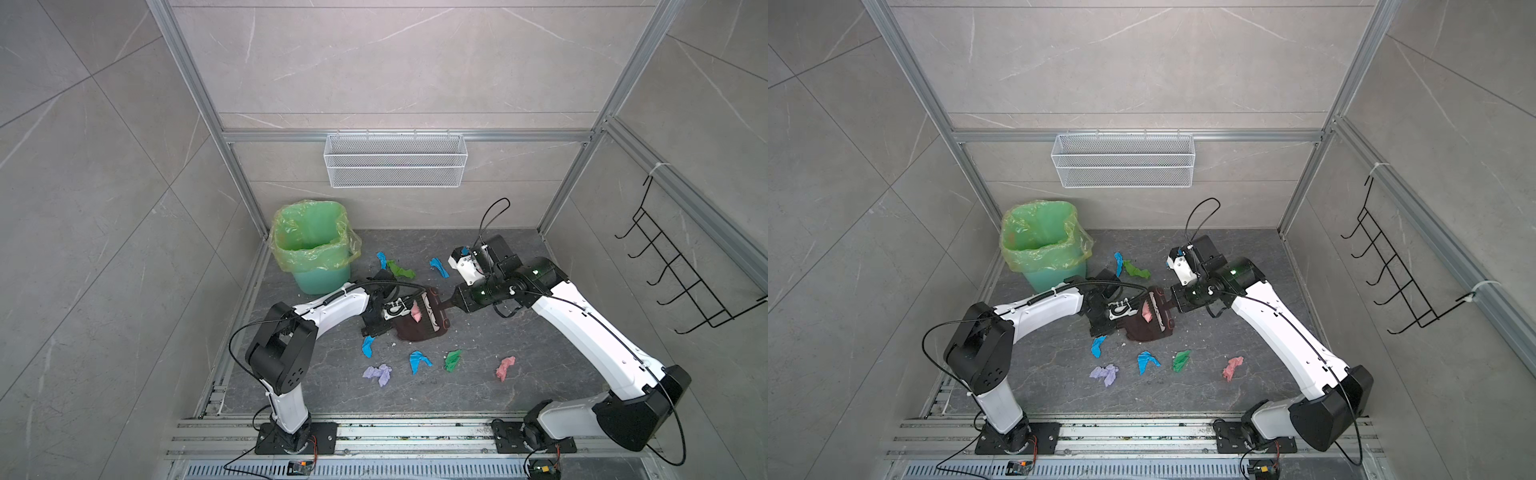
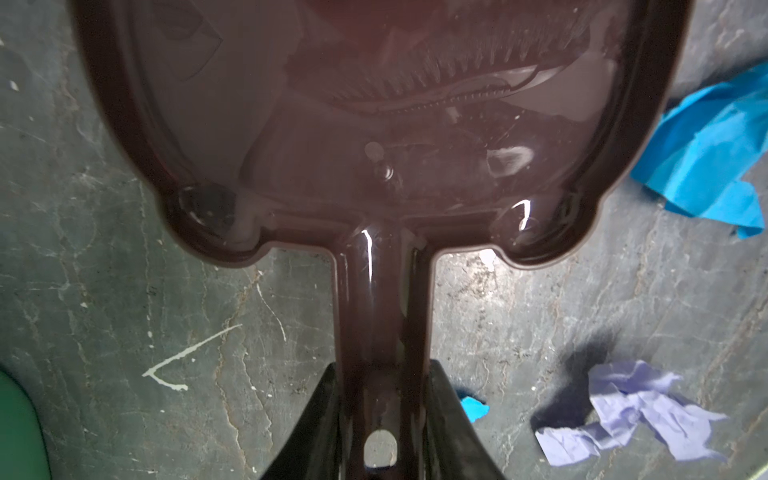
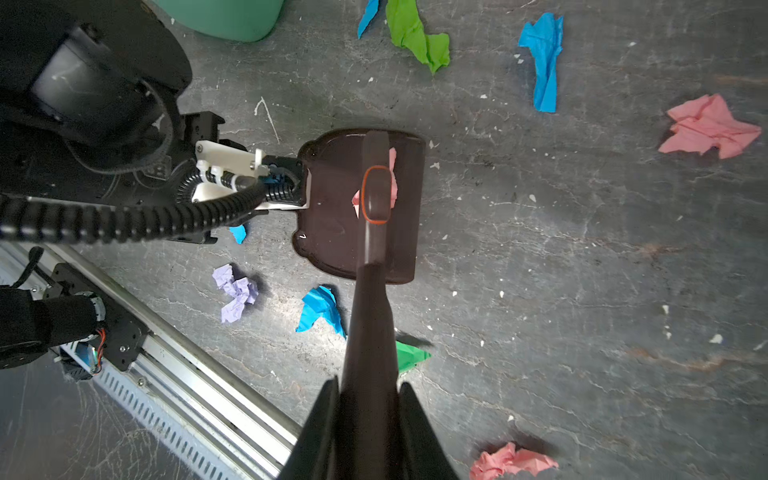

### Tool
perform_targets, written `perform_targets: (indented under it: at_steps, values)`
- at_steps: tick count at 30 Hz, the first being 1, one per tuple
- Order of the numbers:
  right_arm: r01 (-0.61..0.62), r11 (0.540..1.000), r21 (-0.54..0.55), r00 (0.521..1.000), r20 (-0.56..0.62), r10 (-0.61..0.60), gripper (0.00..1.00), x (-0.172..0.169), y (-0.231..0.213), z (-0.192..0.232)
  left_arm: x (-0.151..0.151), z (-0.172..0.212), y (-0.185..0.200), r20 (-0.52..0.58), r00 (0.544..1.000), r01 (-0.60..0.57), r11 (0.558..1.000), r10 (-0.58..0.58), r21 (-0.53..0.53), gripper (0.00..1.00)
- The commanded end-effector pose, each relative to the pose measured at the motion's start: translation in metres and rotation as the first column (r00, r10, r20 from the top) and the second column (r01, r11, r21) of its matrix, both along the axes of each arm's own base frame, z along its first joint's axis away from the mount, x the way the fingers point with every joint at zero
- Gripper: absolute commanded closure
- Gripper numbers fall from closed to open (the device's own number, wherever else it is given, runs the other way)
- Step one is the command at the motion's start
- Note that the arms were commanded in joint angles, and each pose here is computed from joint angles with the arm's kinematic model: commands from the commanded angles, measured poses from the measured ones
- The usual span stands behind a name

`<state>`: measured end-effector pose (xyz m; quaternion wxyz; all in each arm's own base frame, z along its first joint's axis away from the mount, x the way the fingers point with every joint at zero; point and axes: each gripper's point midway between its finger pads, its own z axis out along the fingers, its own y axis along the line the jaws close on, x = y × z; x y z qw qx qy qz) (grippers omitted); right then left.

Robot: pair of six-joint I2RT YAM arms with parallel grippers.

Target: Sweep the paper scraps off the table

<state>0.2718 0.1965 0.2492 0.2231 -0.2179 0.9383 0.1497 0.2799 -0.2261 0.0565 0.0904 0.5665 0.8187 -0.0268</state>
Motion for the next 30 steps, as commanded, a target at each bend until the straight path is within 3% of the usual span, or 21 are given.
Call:
perform_targets:
  at_steps: [1,8,12,16,18,23,28,30]
  values:
    - [0.032,0.999,-0.027,0.998,0.056,-0.031,1.0,0.001,-0.01,0.018,0.0,0.001,-0.005,0.001,1.0,-0.017,0.999,0.017,-0.027,1.0]
    - [0.162,0.956,-0.246,0.987,0.058,-0.152,1.0,-0.014,-0.064,0.029,0.003,0.006,-0.006,0.029,1.0,-0.003,0.999,0.004,-0.036,1.0]
    - [0.306,0.863,-0.403,0.951,0.082,-0.298,1.0,-0.025,-0.107,0.036,0.004,0.006,-0.007,0.032,0.999,0.006,0.999,-0.005,-0.038,1.0]
    - [0.364,0.765,-0.532,0.917,0.063,-0.393,1.0,-0.043,-0.137,0.033,0.006,0.005,-0.011,0.028,1.0,0.0,0.999,0.001,-0.047,1.0]
    - [0.397,0.741,-0.542,0.898,0.064,-0.434,1.0,-0.05,-0.144,0.034,0.007,0.006,-0.014,0.027,1.0,0.002,0.999,-0.001,-0.054,1.0]
    - [0.478,0.743,-0.469,0.85,0.032,-0.526,1.0,-0.066,-0.142,0.032,0.005,0.007,-0.014,0.031,0.999,0.023,0.998,-0.022,-0.05,1.0]
    - [0.5,0.703,-0.506,0.806,-0.025,-0.591,1.0,-0.08,-0.145,0.008,0.004,0.007,-0.015,0.025,0.998,0.059,0.997,-0.057,-0.048,1.0]
    - [0.507,0.667,-0.546,0.79,-0.014,-0.613,1.0,-0.081,-0.15,-0.002,0.005,0.008,-0.015,0.027,0.997,0.069,0.997,-0.068,-0.043,1.0]
